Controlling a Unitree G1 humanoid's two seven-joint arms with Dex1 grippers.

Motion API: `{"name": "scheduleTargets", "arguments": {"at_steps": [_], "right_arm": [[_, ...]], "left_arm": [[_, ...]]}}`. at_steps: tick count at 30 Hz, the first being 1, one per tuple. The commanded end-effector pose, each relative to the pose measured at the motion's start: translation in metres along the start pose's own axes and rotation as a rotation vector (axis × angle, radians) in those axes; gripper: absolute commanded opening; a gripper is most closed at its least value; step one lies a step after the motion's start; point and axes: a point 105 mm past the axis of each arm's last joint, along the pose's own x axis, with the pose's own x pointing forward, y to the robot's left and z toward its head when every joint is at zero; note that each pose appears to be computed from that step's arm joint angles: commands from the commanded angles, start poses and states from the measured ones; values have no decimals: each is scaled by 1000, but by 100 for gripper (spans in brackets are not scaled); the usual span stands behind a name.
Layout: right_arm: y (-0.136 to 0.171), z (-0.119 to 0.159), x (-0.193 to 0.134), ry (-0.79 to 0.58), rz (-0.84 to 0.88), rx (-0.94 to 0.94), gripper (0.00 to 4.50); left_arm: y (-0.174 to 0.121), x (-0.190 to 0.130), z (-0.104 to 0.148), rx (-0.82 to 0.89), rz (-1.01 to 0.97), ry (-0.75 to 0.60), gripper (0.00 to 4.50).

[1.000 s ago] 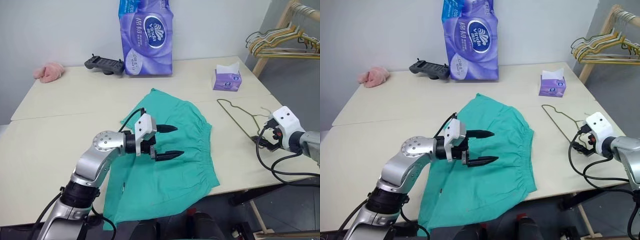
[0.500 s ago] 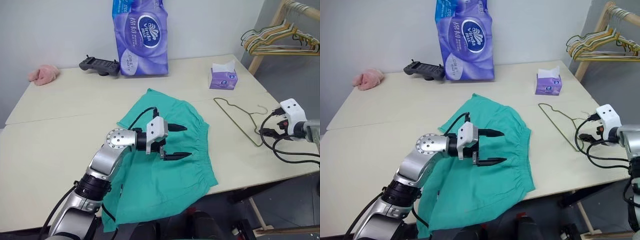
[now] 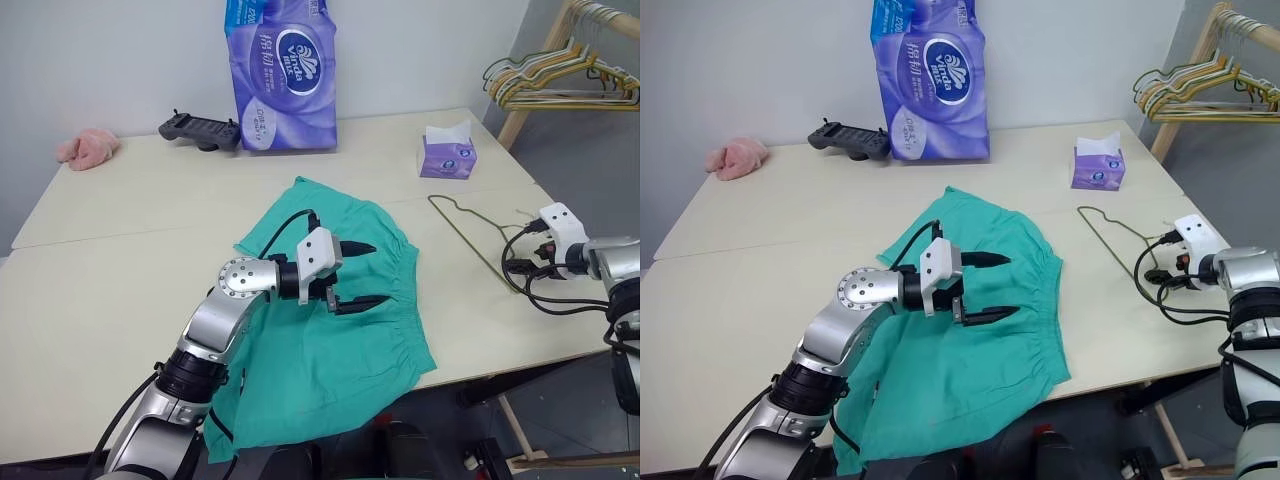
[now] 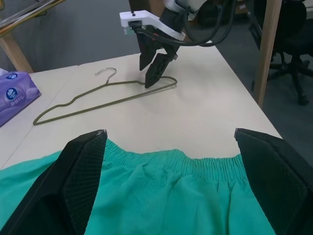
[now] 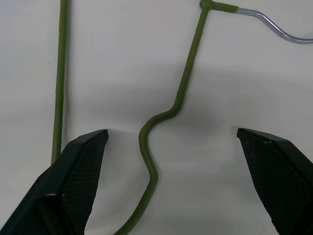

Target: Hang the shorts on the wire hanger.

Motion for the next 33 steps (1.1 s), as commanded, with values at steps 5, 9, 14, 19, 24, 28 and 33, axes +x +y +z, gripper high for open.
{"name": "scheduleTargets", "arguments": {"at_steps": [5, 9, 14, 19, 24, 28, 33], "right_arm": [[7, 5, 0, -6, 70, 106, 450], [7, -1, 3, 9, 72, 115, 450], [10, -12, 6, 37, 92, 120, 414], [8, -17, 8, 54, 81, 59, 264], [9, -15, 9, 46, 82, 30, 99], [10, -12, 9, 41, 92, -20, 6], [6, -12, 8, 37, 73, -43, 6]], "left_arm": [[-3, -1, 21, 60, -10, -41, 445], [-5, 0, 22, 61, -15, -36, 445], [-4, -1, 24, 64, -19, -33, 450], [-2, -3, 25, 71, -16, -28, 450], [-1, -2, 26, 75, -13, -29, 450], [0, -3, 25, 77, -11, -27, 450], [1, -2, 25, 78, -7, -26, 450]]}}
